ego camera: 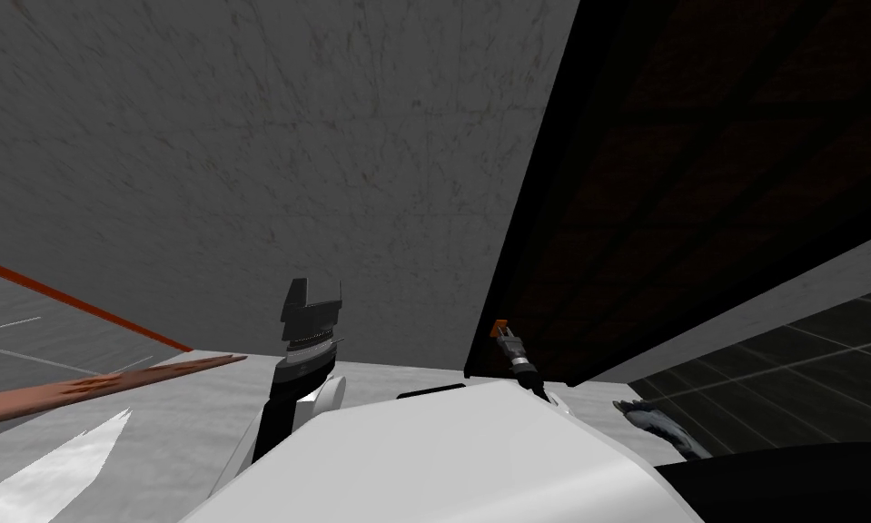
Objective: Pull the door open
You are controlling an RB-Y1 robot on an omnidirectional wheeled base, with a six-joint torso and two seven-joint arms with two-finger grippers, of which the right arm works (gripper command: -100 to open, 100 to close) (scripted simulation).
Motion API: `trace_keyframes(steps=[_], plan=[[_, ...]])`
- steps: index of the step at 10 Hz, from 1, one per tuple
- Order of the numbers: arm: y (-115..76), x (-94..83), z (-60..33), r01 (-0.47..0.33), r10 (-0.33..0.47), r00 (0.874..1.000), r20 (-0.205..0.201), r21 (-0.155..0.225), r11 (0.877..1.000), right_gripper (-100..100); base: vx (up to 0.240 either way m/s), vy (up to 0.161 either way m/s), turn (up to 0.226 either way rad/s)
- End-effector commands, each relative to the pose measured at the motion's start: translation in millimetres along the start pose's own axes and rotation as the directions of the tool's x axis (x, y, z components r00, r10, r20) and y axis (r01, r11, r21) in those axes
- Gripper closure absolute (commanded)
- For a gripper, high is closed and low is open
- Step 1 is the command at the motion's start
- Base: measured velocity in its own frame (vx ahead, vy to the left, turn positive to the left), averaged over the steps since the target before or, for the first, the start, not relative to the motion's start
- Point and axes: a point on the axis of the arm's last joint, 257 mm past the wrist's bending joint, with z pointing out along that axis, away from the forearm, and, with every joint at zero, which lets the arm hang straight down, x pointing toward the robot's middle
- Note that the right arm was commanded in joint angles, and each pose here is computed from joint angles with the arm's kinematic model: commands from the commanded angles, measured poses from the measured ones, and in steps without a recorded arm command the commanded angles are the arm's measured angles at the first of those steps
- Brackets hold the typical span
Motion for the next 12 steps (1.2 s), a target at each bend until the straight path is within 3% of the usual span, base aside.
trace_keyframes(steps=[1,8,10,11,12], plan=[[0.2,0.3,0.3,-0.036,0.036,0.999,0.0,0.003,0.999,100,-0.037,-0.014,0.037],[0.0,-0.5,2.8,-0.223,0.223,0.975,0.008,0.016,0.975,100,-0.04,-0.015,0.037],[-0.1,-0.8,3.8,-0.29,0.29,0.957,0.012,0.02,0.957,100,-0.03,-0.014,0.042],[-0.1,-0.8,3.8,-0.298,0.298,0.954,0.012,0.02,0.954,100,-0.029,-0.013,0.022],[-0.1,-0.9,4.2,-0.336,0.335,0.942,0.015,0.022,0.942,100,-0.029,-0.009,0.026]])
